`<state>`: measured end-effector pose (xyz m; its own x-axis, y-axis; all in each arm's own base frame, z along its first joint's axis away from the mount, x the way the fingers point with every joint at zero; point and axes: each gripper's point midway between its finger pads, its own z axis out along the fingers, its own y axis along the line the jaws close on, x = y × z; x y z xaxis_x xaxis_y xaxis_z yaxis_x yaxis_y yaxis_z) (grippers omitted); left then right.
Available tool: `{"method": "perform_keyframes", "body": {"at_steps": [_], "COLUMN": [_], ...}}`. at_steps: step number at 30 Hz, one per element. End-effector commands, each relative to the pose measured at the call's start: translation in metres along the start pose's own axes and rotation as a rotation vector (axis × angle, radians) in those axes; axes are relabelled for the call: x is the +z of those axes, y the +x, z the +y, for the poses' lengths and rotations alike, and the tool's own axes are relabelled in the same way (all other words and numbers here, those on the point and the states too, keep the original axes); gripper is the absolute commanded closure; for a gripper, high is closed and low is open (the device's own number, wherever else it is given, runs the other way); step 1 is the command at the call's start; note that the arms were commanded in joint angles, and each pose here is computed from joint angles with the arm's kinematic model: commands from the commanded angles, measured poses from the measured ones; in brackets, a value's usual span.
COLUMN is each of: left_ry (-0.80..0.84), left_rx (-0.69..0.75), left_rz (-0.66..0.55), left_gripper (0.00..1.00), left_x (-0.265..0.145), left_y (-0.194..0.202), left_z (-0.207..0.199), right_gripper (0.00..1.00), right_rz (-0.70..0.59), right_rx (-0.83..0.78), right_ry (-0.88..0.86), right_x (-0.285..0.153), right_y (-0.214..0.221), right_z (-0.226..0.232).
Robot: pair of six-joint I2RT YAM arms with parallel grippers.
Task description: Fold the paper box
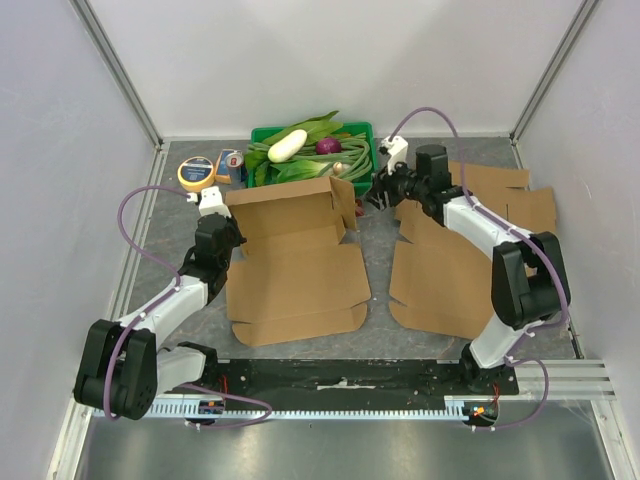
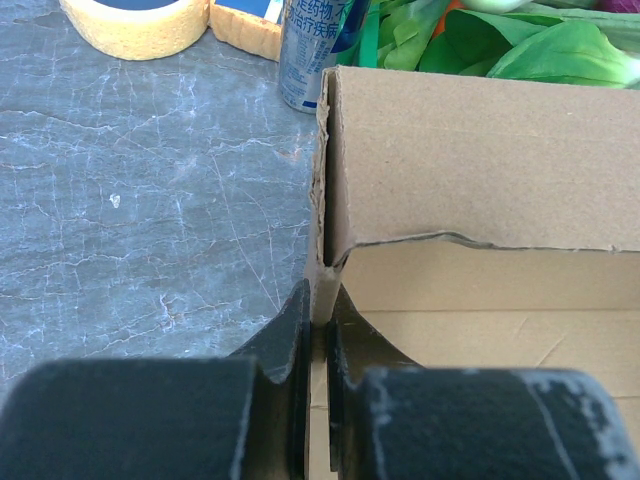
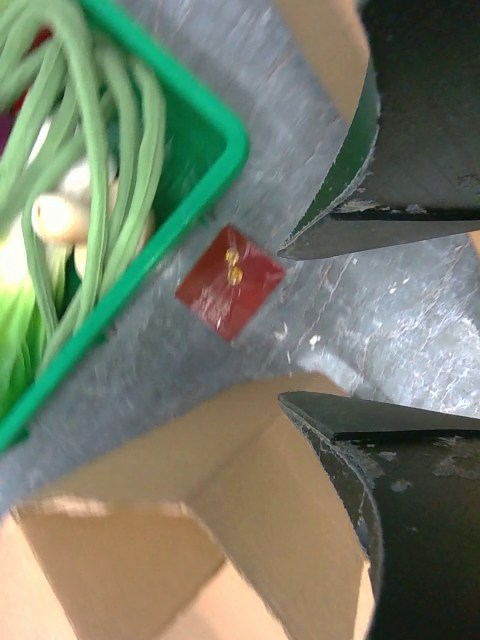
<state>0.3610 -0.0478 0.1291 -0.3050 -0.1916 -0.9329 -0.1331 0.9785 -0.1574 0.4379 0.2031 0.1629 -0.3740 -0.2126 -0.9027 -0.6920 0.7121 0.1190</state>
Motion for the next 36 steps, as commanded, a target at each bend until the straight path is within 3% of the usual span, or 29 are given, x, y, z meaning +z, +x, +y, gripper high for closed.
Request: {"method": "perform_keyframes", "body": {"at_steps": [1, 10, 16, 18, 23, 26, 29, 31, 36], "left_ry": [0.011, 0.020, 0.023, 0.025, 0.024, 0.026, 0.026, 0.025, 0.020], "left_rx": [0.006, -0.001, -0.004, -0.007, -0.009, -0.007, -0.009, -0.008, -0.006], "left_rz": [-0.026, -0.030, -0.034, -0.035, -0.034, -0.039, -0.042, -0.038, -0.030], "left_gripper": [0.98, 0.98, 0.98, 0.98, 0.98, 0.98, 0.98, 0.98, 0.98], "left_x": [0.000, 0.002, 0.000, -0.001, -0.001, -0.002, -0.003, -0.004, -0.004], "left_y": [-0.007, -0.010, -0.011, -0.012, -0.012, -0.015, -0.015, -0.013, -0.009], "left_z": [-0.004, -0.006, -0.007, -0.007, -0.008, -0.008, -0.009, -0.008, -0.007], "right_gripper": [0.37, 0.43, 0.40, 0.43, 0.55, 0.57, 0.62, 0.62, 0.55], "right_rz": [-0.032, -0.051, -0.175, -0.224, -0.266, -0.276, -0.300, -0.350, -0.395], "right_rx": [-0.183, -0.173, -0.192, -0.191, -0.213, -0.201, -0.191, -0.168, -0.149], "right_ry": [-0.233, -0.376, -0.243, -0.180, -0.209, -0.206, -0.115, 0.004, 0.093], "right_x": [0.012, 0.027, 0.031, 0.031, 0.041, 0.043, 0.043, 0.042, 0.045], "right_y": [0.002, 0.012, -0.007, -0.014, -0.013, -0.010, -0.009, -0.018, -0.023], "right_z": [0.045, 0.100, 0.092, 0.085, 0.109, 0.125, 0.124, 0.110, 0.096]}}
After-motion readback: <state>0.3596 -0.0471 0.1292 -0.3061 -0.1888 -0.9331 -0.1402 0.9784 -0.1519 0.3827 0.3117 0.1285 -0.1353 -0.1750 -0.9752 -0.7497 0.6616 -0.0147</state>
